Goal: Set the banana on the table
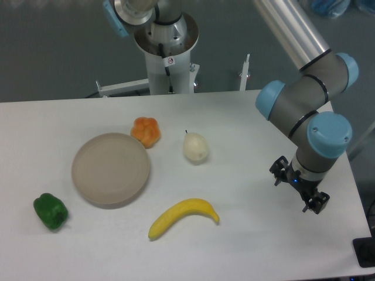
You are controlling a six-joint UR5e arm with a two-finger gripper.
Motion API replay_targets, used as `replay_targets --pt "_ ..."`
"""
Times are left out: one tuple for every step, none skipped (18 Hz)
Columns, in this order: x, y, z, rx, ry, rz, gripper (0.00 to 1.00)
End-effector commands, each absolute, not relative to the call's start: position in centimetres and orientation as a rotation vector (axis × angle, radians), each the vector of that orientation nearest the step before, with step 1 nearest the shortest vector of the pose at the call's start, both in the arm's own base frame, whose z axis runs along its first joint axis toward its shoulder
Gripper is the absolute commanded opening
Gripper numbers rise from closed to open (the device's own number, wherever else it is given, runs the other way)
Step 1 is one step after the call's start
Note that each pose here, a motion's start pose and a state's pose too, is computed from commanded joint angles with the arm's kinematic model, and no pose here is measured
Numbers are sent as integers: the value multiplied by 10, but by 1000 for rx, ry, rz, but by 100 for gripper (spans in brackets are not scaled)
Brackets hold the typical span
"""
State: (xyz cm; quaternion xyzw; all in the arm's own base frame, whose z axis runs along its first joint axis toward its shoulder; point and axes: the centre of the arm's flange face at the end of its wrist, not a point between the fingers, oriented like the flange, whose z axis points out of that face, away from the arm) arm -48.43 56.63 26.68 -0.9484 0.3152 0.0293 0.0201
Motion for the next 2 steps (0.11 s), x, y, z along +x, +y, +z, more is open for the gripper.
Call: replay_targets --pt "-484 566 267 -2942 978 91 100" --pt "-484 566 266 -2942 978 89 100"
